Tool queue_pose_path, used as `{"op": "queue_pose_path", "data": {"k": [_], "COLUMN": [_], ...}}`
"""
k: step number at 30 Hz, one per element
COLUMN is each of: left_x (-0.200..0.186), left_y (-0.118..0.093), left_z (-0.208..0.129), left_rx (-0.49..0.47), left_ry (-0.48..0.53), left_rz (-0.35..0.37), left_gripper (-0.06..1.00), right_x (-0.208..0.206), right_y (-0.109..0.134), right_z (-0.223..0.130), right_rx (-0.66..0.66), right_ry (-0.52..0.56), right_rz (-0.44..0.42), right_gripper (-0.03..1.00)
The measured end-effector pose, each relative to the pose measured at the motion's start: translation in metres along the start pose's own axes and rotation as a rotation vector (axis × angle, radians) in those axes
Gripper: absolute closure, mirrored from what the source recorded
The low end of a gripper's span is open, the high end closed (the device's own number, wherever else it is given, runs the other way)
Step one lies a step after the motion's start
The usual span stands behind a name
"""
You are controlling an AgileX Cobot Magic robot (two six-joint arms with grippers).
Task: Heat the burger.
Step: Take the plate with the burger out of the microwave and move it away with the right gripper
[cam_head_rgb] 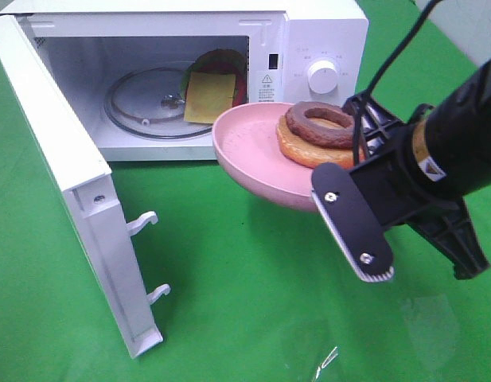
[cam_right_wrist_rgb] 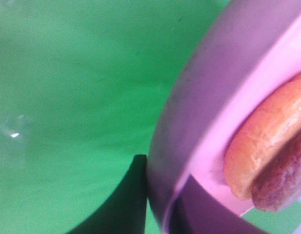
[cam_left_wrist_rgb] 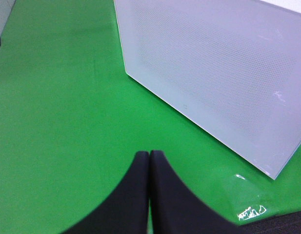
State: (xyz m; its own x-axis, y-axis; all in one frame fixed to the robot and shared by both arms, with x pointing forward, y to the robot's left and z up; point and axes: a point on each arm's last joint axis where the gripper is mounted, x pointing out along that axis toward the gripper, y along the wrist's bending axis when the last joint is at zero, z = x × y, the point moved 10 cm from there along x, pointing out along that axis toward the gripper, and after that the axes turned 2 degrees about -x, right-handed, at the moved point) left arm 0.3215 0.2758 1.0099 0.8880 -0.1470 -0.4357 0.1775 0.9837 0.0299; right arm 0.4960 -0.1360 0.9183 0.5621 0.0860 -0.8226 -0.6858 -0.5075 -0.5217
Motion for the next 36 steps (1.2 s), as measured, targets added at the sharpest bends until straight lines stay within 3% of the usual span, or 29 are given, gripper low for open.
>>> {"op": "queue_pose_path", "data": {"k": [6,8,11,17,21,26,30,36], "left_x": [0.0,0.0,0.0,0.0,0.0,0.0,0.0,0.0], "left_y": [0.0,0.0,0.0,0.0,0.0,0.0,0.0,0.0], "left_z": [0.0,0.0,0.0,0.0,0.0,0.0,0.0,0.0], "left_rx": [0.0,0.0,0.0,0.0,0.0,0.0,0.0,0.0], "left_ry": [0.0,0.0,0.0,0.0,0.0,0.0,0.0,0.0], "left_rz": [0.0,0.0,0.0,0.0,0.0,0.0,0.0,0.0], "left_gripper": [0.94,0.94,0.94,0.94,0.94,0.94,0.94,0.94], "right_x": [-0.018,-0.022,-0.022,-0.008,0.011,0.033,0.059,0.068], "right_y": [0.035,0.055,0.061,0.084,0.094,0.102,0.119,0.123], "right_z": [-0.023,-0.035,-0.038,-0.063,-0.087,-0.103,-0.105,-0.103], "right_rx": [0.075,0.151,0.178,0.416,0.508,0.547,0.542,0.555], "right_ry": [0.081,0.144,0.163,0.261,0.331,0.365,0.389,0.393], "right_rz": [0.074,0.137,0.155,0.236,0.276,0.305,0.383,0.395], "right_gripper": [0.9,0.9,0.9,0.9,0.9,0.9,0.9,0.87]}}
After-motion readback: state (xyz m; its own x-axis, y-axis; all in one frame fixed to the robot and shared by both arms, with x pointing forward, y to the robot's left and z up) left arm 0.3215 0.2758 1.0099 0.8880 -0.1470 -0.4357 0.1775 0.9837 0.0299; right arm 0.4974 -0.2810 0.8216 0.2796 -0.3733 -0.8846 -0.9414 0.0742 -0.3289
